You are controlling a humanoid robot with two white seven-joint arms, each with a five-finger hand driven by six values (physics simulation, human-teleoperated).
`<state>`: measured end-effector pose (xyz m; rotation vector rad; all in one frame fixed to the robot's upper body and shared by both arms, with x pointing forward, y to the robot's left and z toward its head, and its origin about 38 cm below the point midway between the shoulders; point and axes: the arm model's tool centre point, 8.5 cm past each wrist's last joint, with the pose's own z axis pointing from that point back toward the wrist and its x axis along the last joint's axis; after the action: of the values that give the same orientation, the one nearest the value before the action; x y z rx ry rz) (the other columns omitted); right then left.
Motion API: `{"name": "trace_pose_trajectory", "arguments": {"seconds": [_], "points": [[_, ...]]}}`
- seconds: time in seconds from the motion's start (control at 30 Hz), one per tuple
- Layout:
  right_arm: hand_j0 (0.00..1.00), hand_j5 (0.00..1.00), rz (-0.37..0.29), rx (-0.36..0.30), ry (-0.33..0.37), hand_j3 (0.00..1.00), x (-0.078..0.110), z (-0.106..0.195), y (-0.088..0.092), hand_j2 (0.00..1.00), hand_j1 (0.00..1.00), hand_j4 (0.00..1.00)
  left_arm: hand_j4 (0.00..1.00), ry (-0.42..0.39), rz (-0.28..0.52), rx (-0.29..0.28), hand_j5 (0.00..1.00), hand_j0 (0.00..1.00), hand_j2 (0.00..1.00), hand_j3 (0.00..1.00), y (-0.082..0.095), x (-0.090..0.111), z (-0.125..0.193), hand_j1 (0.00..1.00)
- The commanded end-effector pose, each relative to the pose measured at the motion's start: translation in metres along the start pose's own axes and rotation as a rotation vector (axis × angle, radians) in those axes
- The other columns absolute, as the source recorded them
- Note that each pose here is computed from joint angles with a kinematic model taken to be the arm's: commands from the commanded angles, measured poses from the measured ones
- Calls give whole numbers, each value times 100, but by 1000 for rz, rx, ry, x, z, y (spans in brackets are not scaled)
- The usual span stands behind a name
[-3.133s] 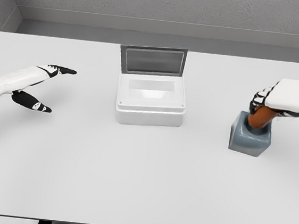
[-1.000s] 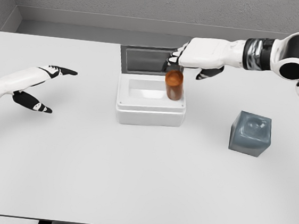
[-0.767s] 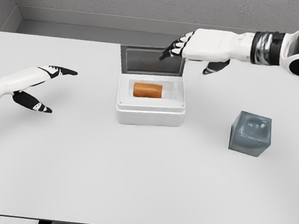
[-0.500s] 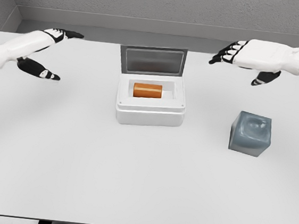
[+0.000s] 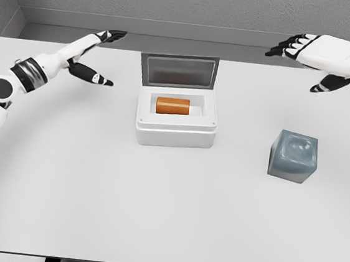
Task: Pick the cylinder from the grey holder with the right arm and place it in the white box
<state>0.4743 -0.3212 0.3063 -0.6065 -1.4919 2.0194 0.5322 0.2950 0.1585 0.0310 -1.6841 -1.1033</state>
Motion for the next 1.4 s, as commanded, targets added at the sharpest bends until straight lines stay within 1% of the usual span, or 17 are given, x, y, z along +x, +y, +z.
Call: {"name": "trace_pose_trajectory", "arguments": {"seconds": [0.0,0.07,0.13,0.17,0.23,0.4,0.43,0.47,0.53,0.6,0.87,0.97,1.07,1.2,1.23,1.3,1.37], "points": [[100,100,-23,-78,-38,100,10,-17,-12,100,100,100,100,-17,39,18,100,100,100,100,-4,2,-6,100],[100,100,-31,-67,-36,100,11,-18,-5,100,100,100,100,-14,45,23,100,100,100,100,-6,1,-7,100],[100,100,7,-97,-24,100,7,-13,-28,100,100,100,100,-37,53,3,100,100,100,100,-16,8,-16,100],[100,100,14,-105,-24,100,7,-12,-34,100,100,100,100,-53,47,-11,100,100,100,100,-19,13,-21,100],[100,100,24,-90,7,100,-1,1,-33,100,100,100,100,-81,41,-16,100,100,100,100,-19,22,-25,100],[100,100,13,-77,7,100,-2,0,-26,100,100,100,100,-91,37,-40,100,100,100,100,-26,25,-28,100],[100,100,9,-73,6,100,-1,-1,-23,100,100,100,100,-112,34,-48,100,100,100,100,-28,31,-31,100],[100,100,-6,-55,4,100,-1,-2,-12,100,100,100,100,-114,31,-58,100,100,100,100,-30,32,-32,100],[100,100,-19,-42,4,100,0,-3,-3,100,100,100,100,-121,28,-71,100,100,100,100,-34,34,-33,100],[100,100,-43,3,-13,100,5,-9,18,100,100,100,100,-135,22,-86,100,100,100,100,-38,39,-35,100],[100,100,-41,3,-10,100,4,-8,18,100,100,100,100,-164,15,-111,100,100,100,100,-46,46,-33,100],[100,100,-44,8,-12,100,5,-8,20,100,100,100,100,-178,4,-113,100,100,100,100,-42,50,-31,100],[100,100,-55,16,-19,100,7,-11,27,100,100,100,100,-177,28,-117,100,100,100,100,-39,47,-19,100],[100,100,-54,18,-15,100,6,-10,27,100,100,100,100,-192,28,-114,100,100,100,100,-33,51,-13,100],[100,100,-53,19,-14,100,6,-9,27,100,100,100,100,-181,39,-125,100,100,100,100,-29,47,0,100],[100,100,-53,19,-14,100,6,-9,27,100,100,100,100,-159,42,-128,100,100,100,100,-9,44,34,100],[100,100,-56,22,-15,100,7,-9,29,100,100,100,100,-151,49,-133,100,100,100,100,-11,41,42,100]]}}
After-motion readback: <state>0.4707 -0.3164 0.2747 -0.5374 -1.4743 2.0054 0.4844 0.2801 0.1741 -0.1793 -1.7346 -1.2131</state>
